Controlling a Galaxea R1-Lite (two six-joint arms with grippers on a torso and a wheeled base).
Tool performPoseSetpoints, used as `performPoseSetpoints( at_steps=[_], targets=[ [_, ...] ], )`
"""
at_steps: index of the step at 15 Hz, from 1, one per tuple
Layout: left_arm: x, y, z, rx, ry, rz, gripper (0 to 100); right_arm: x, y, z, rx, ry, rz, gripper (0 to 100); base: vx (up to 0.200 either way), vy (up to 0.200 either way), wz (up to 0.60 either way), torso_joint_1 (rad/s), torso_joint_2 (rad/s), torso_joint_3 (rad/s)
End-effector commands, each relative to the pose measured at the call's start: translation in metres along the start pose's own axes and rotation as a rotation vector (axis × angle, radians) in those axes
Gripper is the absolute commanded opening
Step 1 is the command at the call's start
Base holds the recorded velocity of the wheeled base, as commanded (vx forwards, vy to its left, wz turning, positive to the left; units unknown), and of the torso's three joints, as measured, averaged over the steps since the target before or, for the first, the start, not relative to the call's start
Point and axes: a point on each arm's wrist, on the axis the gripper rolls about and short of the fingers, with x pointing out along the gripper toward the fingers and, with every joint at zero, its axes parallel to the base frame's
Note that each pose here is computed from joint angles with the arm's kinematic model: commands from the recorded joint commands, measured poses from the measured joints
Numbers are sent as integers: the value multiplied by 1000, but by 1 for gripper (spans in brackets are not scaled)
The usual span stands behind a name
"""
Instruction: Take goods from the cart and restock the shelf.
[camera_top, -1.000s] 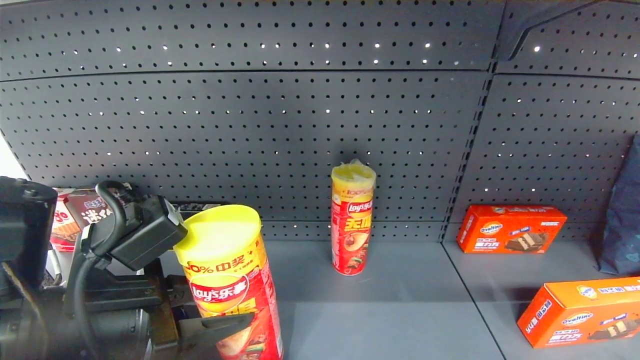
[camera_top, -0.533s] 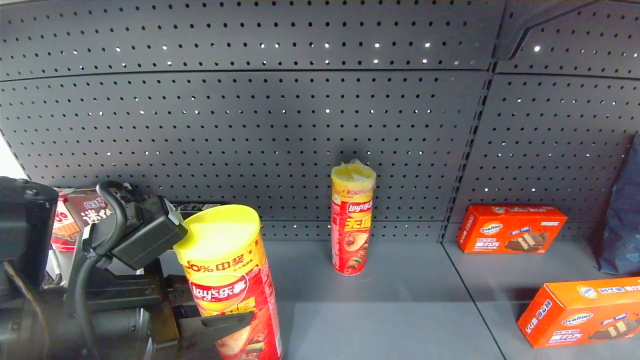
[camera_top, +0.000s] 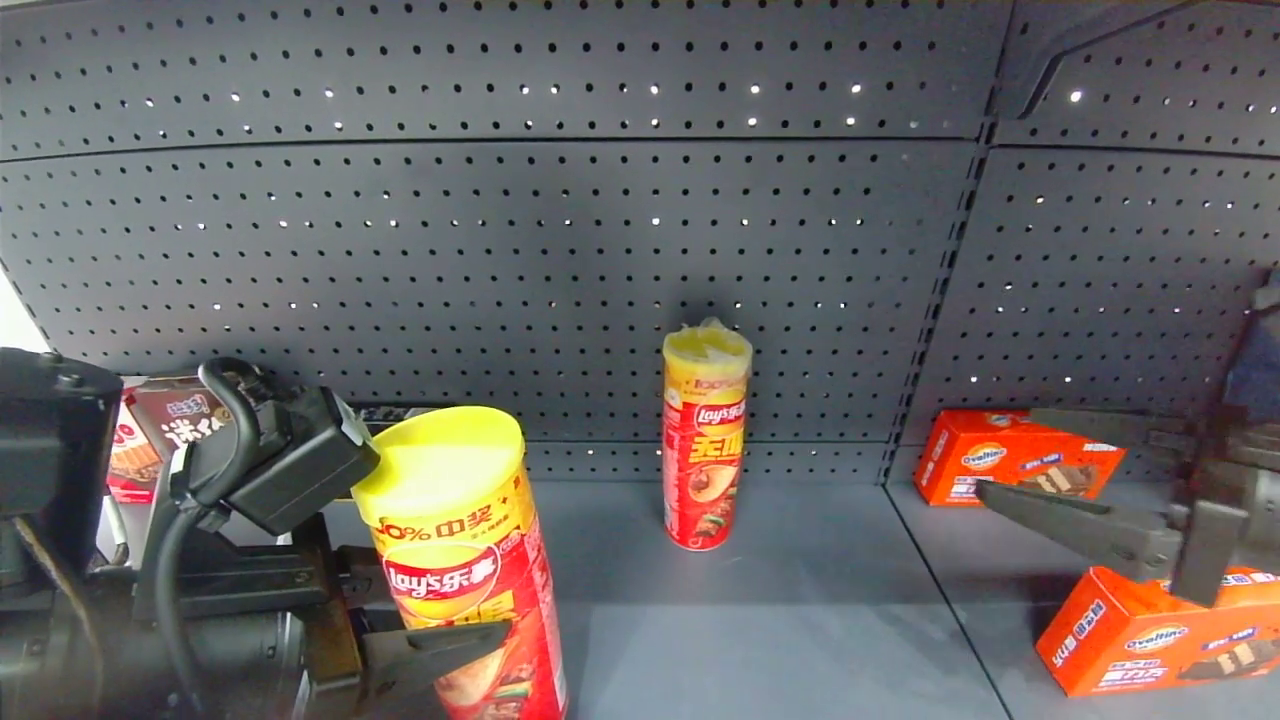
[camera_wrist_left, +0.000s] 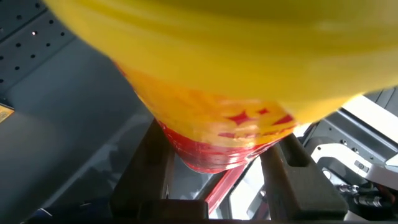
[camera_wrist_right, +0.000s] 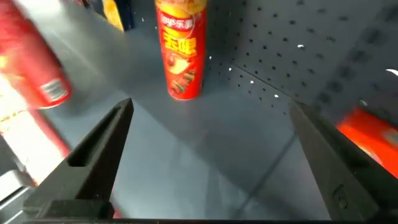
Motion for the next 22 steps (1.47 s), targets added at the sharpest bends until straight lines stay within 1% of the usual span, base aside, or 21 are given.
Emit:
performPoseSetpoints(
  at_steps=[1, 3, 4, 5, 7, 9, 12, 15, 17, 22],
  targets=[
    [1, 0, 0, -1, 2, 0, 0, 50, -11, -4, 9, 84, 32, 100, 0, 0, 0, 0, 0, 0],
    [1, 0, 1, 0, 0, 0, 0, 72, -17, -11, -16, 131, 43, 100, 0, 0, 0, 0, 0, 0],
    [0, 0, 3, 3, -8, -1, 0, 83, -20, -13, -31, 141, 46, 100, 0, 0, 0, 0, 0, 0],
    [1, 1, 5, 3, -8, -1, 0, 91, -21, -13, -33, 140, 54, 100, 0, 0, 0, 0, 0, 0],
    [2, 2, 8, 4, -15, 4, 0, 107, -22, -15, -34, 124, 119, 100, 0, 0, 0, 0, 0, 0],
    [1, 2, 11, 6, -22, 5, 0, 123, -24, -18, -33, 121, 152, 100, 0, 0, 0, 0, 0, 0],
    [1, 2, 11, 7, -22, 5, 0, 135, -21, -22, -31, 112, 234, 100, 0, 0, 0, 0, 0, 0],
    [1, 2, 12, 7, -27, 7, 0, 146, -23, -29, -26, 117, 249, 100, 0, 0, 0, 0, 0, 0],
    [1, 2, 12, 8, -28, 6, 0, 161, -25, -33, -30, 96, 295, 100, 0, 0, 0, 0, 0, 0],
    [0, 2, 14, 9, -34, 7, 0, 184, -28, -41, -29, 89, 345, 100, 0, 0, 0, 0, 0, 0]
  ],
)
